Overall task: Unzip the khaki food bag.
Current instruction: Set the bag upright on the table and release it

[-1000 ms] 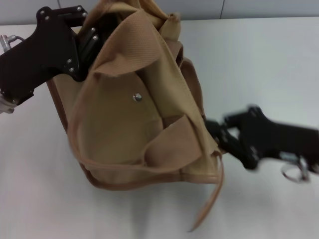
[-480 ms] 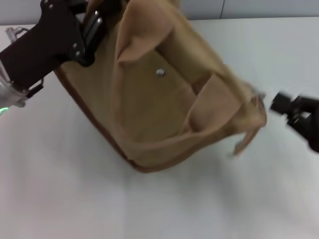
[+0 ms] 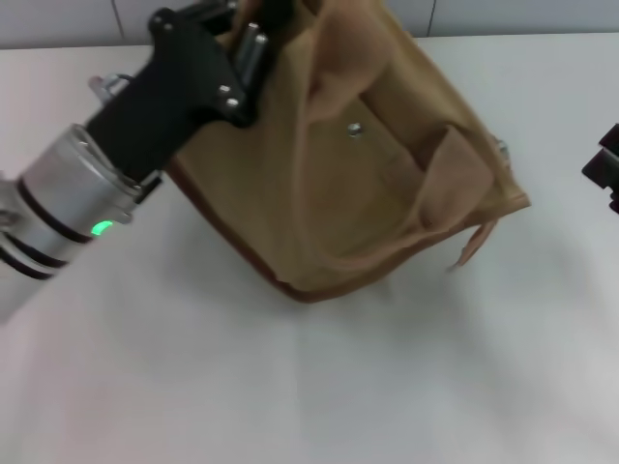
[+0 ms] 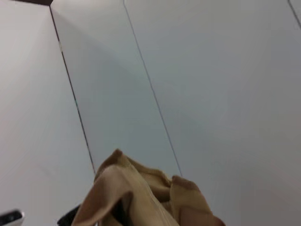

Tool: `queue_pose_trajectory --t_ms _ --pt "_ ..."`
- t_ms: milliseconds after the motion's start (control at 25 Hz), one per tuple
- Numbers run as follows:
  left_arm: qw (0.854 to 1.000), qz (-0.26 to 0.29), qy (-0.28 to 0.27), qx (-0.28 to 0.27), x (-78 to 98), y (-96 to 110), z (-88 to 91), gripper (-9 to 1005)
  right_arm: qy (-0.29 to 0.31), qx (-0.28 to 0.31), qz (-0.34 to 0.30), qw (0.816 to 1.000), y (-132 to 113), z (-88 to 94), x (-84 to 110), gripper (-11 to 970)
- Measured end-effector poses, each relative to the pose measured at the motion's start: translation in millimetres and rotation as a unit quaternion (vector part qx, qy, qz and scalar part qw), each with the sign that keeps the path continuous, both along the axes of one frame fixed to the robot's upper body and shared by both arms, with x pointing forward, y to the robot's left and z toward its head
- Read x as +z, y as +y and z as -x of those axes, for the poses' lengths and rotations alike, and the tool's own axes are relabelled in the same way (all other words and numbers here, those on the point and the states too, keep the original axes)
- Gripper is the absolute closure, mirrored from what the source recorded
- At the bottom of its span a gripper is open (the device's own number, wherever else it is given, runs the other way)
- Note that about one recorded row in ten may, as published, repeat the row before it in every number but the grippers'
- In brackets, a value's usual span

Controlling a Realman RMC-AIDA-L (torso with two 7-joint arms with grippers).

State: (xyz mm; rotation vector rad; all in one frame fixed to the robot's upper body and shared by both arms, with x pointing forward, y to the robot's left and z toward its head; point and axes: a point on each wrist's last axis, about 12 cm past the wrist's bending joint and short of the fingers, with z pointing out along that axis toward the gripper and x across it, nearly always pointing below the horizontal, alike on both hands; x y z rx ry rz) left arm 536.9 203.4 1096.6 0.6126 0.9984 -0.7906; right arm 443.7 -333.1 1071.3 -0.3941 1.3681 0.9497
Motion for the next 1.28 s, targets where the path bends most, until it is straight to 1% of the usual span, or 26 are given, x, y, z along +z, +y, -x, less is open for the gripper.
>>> queue_pose_trajectory --t_ms 120,280,480,600,720,800,920,1040,1240,1280 --pt "1.0 0.0 0.004 0.006 -4.5 -13.3 3.4 861 -0.003 -0.004 -0.005 1.0 -0.3 -0.5 0.7 530" --pt "1.0 0.009 0.014 0.01 -8.0 -19.7 8.4 860 -0.005 -0.004 -0.01 1.0 3.2 -0.4 -1.5 451" --pt "0.999 0.011 0.034 0.014 -15.4 -18.4 16.0 858 -0.01 -0.002 -0.012 1.0 9.2 -3.2 -3.7 246" --pt "0.998 0.006 0.054 0.034 -27.2 -7.1 27.6 857 -0.009 0.001 -0.011 1.0 10.7 -4.8 -3.9 239" --pt "0.996 0.001 0.068 0.053 -39.0 7.9 43.5 856 -0.009 0.001 -0.012 1.0 11.0 -5.0 -3.9 232" --pt "0.995 -0.007 0.076 0.07 -48.0 22.2 57.7 855 -0.01 0.001 -0.012 1.0 10.9 -4.8 -3.7 232" --pt "0.995 -0.028 0.072 0.063 -54.5 36.2 73.6 854 -0.012 0.003 -0.012 1.0 11.6 -5.5 -3.2 232" --pt "0.995 -0.037 0.076 0.055 -57.5 44.8 82.9 853 -0.014 0.005 -0.012 1.0 12.3 -7.8 -1.9 233" --pt "0.995 -0.046 0.077 0.049 -59.6 50.7 90.1 851 -0.015 0.007 -0.011 1.0 13.0 -9.4 -1.3 231" --pt "0.995 -0.046 0.075 0.049 -59.4 52.8 91.5 825 -0.015 0.007 -0.011 1.0 12.9 -9.4 -1.3 230"
